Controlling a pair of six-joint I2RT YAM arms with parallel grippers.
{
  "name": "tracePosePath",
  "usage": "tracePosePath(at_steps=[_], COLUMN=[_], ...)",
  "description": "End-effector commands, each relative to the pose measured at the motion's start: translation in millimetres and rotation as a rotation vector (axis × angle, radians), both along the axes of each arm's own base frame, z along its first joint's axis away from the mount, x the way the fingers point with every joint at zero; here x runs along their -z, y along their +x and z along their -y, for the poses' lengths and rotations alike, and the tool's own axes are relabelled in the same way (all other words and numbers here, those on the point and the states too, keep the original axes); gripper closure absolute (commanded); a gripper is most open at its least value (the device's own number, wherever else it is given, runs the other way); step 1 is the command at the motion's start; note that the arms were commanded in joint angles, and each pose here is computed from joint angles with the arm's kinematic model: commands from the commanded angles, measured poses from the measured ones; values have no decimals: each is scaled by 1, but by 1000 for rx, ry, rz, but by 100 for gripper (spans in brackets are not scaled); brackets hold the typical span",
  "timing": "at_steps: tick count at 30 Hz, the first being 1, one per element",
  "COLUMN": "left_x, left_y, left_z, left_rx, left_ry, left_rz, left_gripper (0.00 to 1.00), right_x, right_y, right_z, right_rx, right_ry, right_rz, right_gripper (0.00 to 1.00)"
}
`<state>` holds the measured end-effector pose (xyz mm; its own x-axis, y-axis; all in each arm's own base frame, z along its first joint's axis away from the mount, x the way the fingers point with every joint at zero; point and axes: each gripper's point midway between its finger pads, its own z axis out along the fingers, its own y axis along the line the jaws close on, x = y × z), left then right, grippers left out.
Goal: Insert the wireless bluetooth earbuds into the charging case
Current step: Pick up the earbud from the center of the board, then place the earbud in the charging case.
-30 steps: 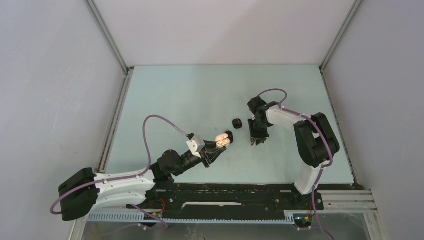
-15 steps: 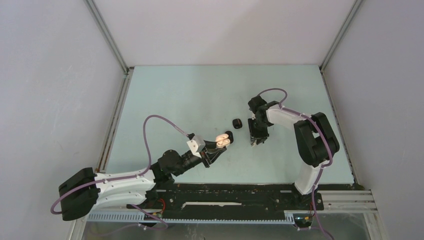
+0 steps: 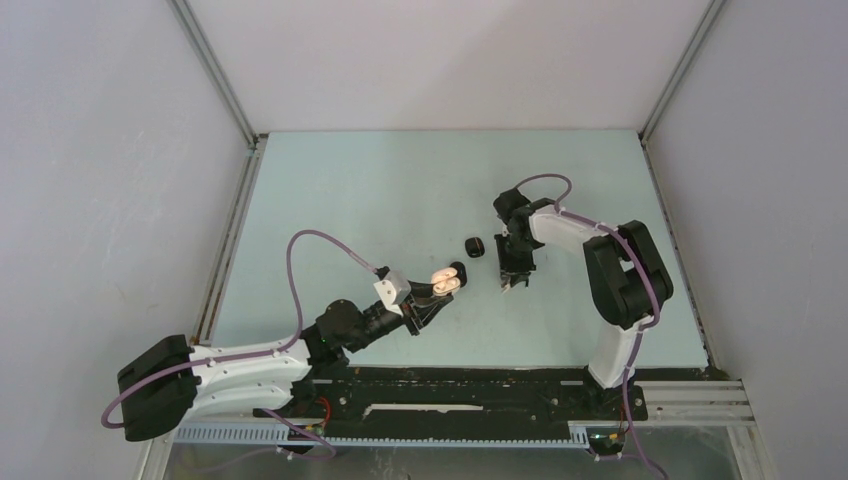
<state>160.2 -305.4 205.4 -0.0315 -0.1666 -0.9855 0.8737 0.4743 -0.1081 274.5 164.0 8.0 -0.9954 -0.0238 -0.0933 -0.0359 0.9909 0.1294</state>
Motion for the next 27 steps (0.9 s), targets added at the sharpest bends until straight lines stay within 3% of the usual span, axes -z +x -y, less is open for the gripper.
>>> tracePosePath(at_steps=[1,6,9,18,23,27], left_x=[-3,-1,1,4,2,-2], left_y=[-1,-1,-1,-2,-1,0], left_z=[-2,-2,0,8,11,14], left_rx=[-4,-3,2,26,27,29], left_ry=[-17,-8,-2,15,9,-20], left_rz=[13,13,12,0,-5,-17], left_gripper=[100,100,100,100,100,100], right_x=[7,-4,-25,-108,-180,-221], right_y=[4,3,5,-2,7,1], right_z=[-7,-9,-19,-44,-52,-54], right_rx=[-3,-24,-87,-396,-529,-591], right_ry=[-12,5,75,277,365,405], right_rz=[5,20,69,302,590,712], right_gripper=[75,79,100,100,100,100])
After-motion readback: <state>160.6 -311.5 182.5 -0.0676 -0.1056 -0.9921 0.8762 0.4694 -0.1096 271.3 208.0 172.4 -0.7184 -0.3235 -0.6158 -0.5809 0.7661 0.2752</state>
